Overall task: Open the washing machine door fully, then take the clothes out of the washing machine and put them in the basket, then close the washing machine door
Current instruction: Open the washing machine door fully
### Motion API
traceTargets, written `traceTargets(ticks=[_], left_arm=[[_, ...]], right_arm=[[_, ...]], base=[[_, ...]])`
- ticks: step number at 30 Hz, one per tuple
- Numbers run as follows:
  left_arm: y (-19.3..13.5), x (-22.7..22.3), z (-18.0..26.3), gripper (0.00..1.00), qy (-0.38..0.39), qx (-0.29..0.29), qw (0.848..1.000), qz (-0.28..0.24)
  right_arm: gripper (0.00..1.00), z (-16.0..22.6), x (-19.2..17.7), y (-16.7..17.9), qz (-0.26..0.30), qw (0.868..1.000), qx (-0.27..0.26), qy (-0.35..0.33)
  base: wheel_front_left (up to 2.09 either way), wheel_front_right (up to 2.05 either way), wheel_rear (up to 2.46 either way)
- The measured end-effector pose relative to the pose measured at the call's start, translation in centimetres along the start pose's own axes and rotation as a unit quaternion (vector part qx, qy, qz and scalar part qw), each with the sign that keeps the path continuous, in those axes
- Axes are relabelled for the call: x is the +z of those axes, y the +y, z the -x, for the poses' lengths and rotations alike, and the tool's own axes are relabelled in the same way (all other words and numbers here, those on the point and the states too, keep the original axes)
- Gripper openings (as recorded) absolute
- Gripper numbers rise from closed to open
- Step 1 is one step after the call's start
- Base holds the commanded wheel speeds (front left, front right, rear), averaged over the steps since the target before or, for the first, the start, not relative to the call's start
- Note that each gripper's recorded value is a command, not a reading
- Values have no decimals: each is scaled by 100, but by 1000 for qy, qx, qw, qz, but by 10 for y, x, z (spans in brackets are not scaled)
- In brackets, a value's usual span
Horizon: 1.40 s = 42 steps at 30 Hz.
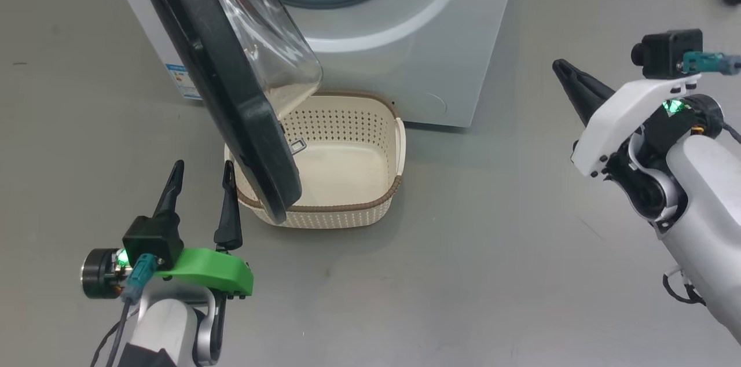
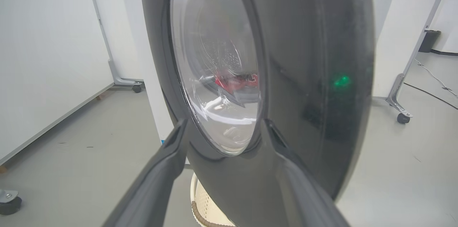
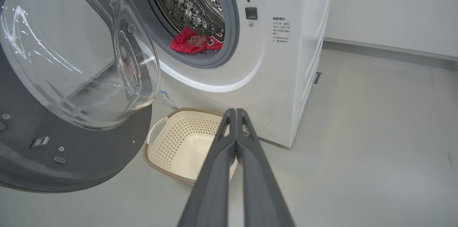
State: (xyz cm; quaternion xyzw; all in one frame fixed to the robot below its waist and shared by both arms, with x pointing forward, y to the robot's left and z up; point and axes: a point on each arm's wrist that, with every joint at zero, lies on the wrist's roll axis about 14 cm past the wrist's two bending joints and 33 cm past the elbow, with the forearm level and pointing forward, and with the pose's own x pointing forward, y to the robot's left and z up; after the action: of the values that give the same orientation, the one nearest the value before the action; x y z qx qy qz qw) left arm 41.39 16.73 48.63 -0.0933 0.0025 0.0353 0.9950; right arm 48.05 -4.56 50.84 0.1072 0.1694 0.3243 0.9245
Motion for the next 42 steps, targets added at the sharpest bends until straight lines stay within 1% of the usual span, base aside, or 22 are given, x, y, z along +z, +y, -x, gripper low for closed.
traceTargets(ticks=[2,6,7,8,12,17,21,26,27,28,29,32,34,38,42], left_arm=[[-3,1,0,100,-1,-4,1000,1],[-7,7,-3,100,-11,-8,1000,5],[-7,9,-4,100,-14,-8,1000,6],[-7,9,-4,100,-14,-8,1000,6],[-10,12,-6,100,-19,-11,1000,7],[-6,15,-5,100,-24,-5,1000,7],[-1,12,-2,100,-20,2,1000,8],[-1,8,3,100,-14,2,1000,9],[-2,8,3,100,-14,2,1000,9],[-1,8,4,100,-14,3,1000,9],[-1,7,4,100,-13,3,1000,9],[0,7,5,100,-13,4,1000,10],[0,7,5,100,-13,5,1000,10],[1,6,7,100,-11,6,1000,10],[2,5,9,100,-9,7,1000,8]], right_arm=[[0,11,2,-7,20,999,-15,-25],[0,34,-3,-24,31,996,-62,-62],[0,39,-5,-28,30,994,-73,-71],[0,39,-5,-28,30,994,-73,-71],[0,56,-9,-40,16,987,-114,-110],[0,69,-16,-41,-3,979,-141,-148],[0,76,-28,-40,7,978,-154,-138],[0,86,-38,-38,-6,976,-171,-137],[22,89,-40,-39,-7,974,-178,-138],[62,91,-41,-40,-8,973,-182,-138],[100,93,-41,-41,-9,972,-188,-140],[100,98,-41,-43,-24,968,-199,-150],[100,100,-33,-41,-33,965,-201,-167],[100,104,-22,-38,-13,962,-201,-186],[100,109,-25,-35,0,961,-206,-185]], base=[[0,0,0],[0,0,0],[0,0,0],[0,0,0],[0,0,0],[0,0,0],[0,0,0],[0,0,0],[0,0,0],[0,0,0],[0,0,0],[0,0,0],[0,0,0],[0,0,0],[0,0,0]])
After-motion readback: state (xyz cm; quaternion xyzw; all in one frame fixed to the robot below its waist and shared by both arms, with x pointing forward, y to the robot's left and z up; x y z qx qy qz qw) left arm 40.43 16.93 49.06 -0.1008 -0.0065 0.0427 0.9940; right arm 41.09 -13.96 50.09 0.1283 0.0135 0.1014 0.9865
